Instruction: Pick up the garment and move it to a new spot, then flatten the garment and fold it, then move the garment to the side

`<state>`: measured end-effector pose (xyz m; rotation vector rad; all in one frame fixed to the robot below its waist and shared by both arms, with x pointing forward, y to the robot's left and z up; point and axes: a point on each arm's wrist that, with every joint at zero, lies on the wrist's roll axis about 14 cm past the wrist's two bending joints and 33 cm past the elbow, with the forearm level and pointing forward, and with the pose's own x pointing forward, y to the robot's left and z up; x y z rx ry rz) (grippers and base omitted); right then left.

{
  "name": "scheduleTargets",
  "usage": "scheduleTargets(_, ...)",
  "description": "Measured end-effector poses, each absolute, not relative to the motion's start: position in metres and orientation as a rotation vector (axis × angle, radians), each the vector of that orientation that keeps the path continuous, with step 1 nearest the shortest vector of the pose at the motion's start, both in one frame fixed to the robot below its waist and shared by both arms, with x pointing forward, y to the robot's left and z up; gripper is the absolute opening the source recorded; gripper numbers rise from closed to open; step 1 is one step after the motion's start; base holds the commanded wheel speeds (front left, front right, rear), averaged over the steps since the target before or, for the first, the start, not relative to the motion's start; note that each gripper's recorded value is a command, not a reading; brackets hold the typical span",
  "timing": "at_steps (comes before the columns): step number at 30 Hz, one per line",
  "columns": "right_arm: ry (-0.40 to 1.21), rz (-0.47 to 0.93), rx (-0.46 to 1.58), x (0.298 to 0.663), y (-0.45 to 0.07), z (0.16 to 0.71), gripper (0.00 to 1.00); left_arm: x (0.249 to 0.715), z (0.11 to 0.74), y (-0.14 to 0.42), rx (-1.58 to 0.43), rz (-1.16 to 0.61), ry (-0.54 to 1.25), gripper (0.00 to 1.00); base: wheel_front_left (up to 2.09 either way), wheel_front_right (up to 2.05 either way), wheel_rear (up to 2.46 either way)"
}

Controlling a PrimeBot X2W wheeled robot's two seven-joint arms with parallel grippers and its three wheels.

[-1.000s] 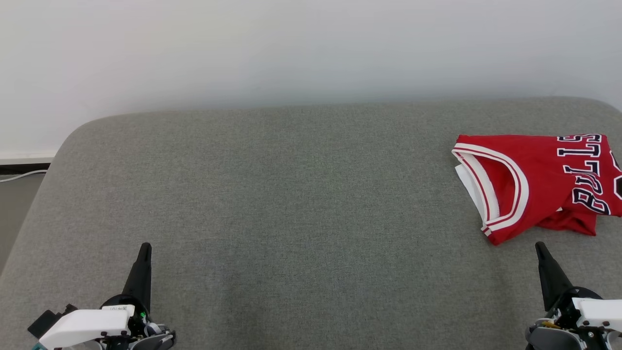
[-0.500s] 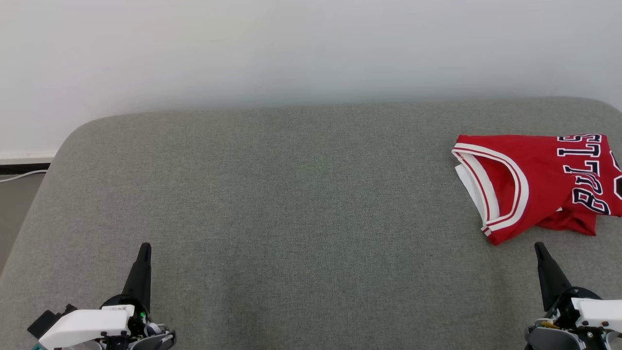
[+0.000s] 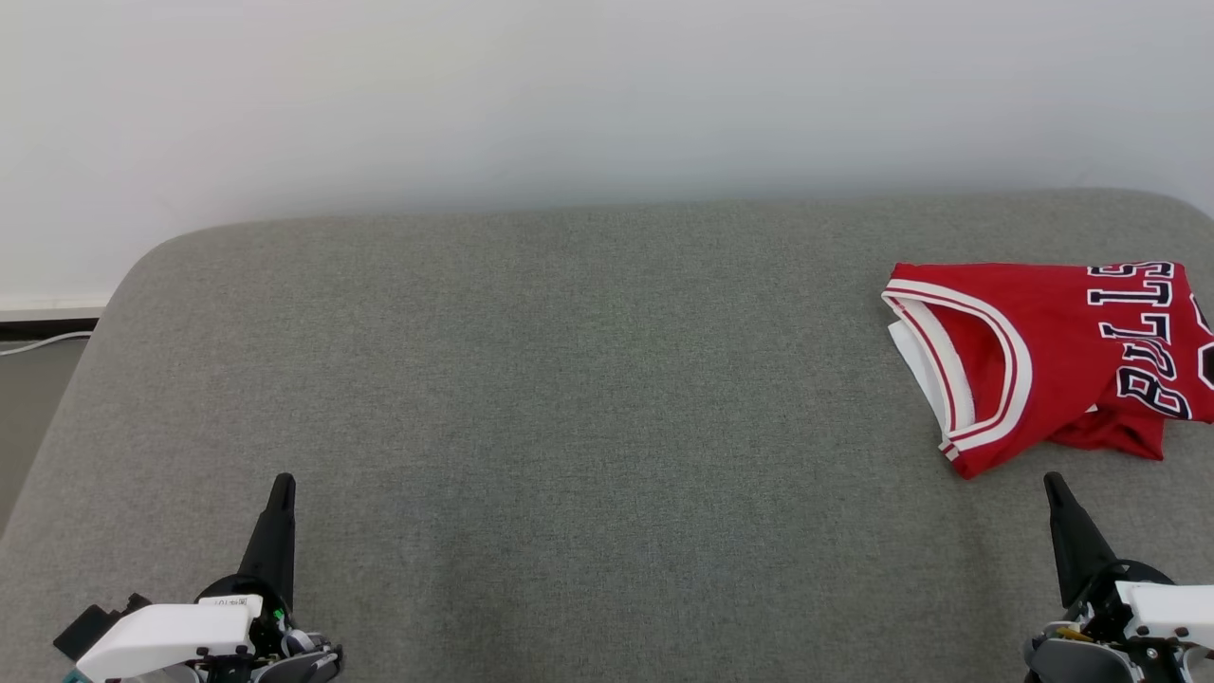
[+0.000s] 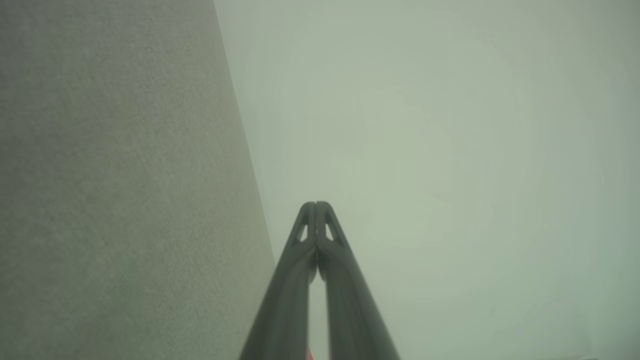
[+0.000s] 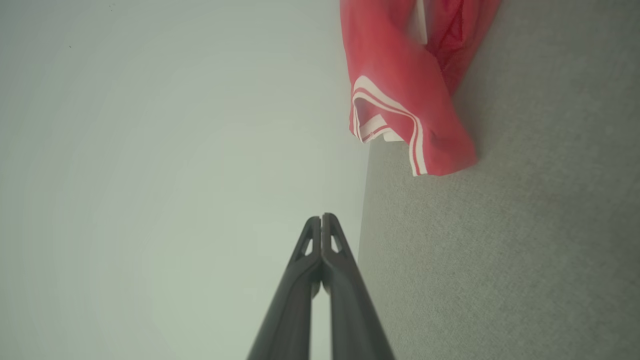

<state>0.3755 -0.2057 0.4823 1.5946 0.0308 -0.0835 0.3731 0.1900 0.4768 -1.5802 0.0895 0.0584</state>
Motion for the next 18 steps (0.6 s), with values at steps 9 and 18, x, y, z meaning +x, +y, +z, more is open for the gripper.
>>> scheduleTargets(9,0.031,-0.084,1.594,0.3755,-0.2057,0.4822,0.00,0.3731,0.4768,0.1900,-1.580,0.059,0.089,0.00,0.00,0.00,0.00)
scheduleTargets(18,0.031,-0.084,1.594,0.3754,-0.2057,0.4822,0.00,0.3730,0.4768,0.1900,-1.580,0.059,0.089,0.00,0.00,0.00,0.00)
